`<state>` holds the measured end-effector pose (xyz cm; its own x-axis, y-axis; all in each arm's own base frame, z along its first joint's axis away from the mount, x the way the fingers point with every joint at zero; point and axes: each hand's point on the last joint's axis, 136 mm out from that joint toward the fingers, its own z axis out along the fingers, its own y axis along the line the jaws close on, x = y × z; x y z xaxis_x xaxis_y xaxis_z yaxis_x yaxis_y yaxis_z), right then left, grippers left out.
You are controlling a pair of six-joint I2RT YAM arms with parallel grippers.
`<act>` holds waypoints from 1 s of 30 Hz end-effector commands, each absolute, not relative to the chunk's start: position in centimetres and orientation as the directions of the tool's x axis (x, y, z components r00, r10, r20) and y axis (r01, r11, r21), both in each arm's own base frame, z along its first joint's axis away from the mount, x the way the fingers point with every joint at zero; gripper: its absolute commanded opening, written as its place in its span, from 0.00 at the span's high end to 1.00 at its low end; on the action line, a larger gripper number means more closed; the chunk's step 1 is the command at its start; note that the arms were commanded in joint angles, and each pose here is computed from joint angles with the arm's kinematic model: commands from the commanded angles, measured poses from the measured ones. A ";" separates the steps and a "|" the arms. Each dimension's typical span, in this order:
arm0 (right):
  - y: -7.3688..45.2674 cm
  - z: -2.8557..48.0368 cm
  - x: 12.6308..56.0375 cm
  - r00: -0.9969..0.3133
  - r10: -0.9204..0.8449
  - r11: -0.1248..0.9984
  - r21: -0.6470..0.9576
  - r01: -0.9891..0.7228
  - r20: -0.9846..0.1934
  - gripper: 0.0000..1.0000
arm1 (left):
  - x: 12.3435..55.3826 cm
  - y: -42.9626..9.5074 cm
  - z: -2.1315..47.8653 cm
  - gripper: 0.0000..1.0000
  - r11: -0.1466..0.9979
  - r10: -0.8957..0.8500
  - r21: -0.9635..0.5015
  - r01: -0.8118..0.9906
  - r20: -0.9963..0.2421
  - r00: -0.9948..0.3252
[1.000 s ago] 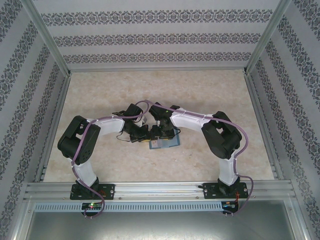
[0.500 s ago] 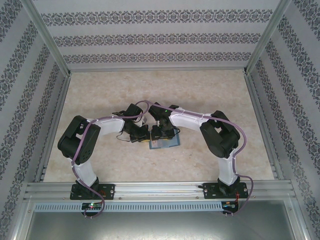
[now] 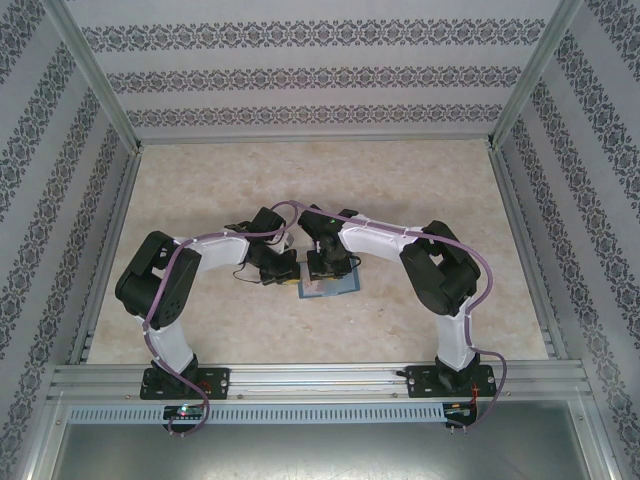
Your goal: Take the credit cards out of the card holder
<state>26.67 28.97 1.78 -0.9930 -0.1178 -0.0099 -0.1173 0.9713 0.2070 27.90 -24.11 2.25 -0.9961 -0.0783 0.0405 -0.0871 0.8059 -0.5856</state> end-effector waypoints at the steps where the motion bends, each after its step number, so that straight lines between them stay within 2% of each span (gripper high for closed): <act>1: 28.3 2.4 26.6 -0.992 -0.125 0.975 0.181 -0.126 -0.018 0.70 | 27.8 -23.6 1.9 1.00 0.817 -0.070 -0.570 -0.089 0.055 -0.996; 14: 28.8 4.9 26.6 -0.991 -0.123 0.963 0.235 -0.131 -0.049 0.81 | 28.5 -24.1 4.0 1.00 0.799 -0.069 -0.598 -0.068 0.021 -0.997; 23: 29.0 5.4 26.6 -0.992 -0.119 0.957 0.261 -0.127 -0.050 0.81 | 28.5 -27.8 4.9 1.00 0.721 -0.040 -0.690 -0.056 0.039 -0.998; 30: 28.4 5.5 26.6 -0.992 -0.113 0.960 0.252 -0.122 -0.051 0.81 | 28.5 -28.5 3.2 1.00 0.729 -0.030 -0.681 -0.063 0.059 -0.998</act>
<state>26.81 28.66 4.19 -0.9938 -0.1059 -0.0336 -0.1109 0.9649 0.2382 28.15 -27.46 3.30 -0.9969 -0.0433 0.0651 -0.0756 0.7441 -0.6637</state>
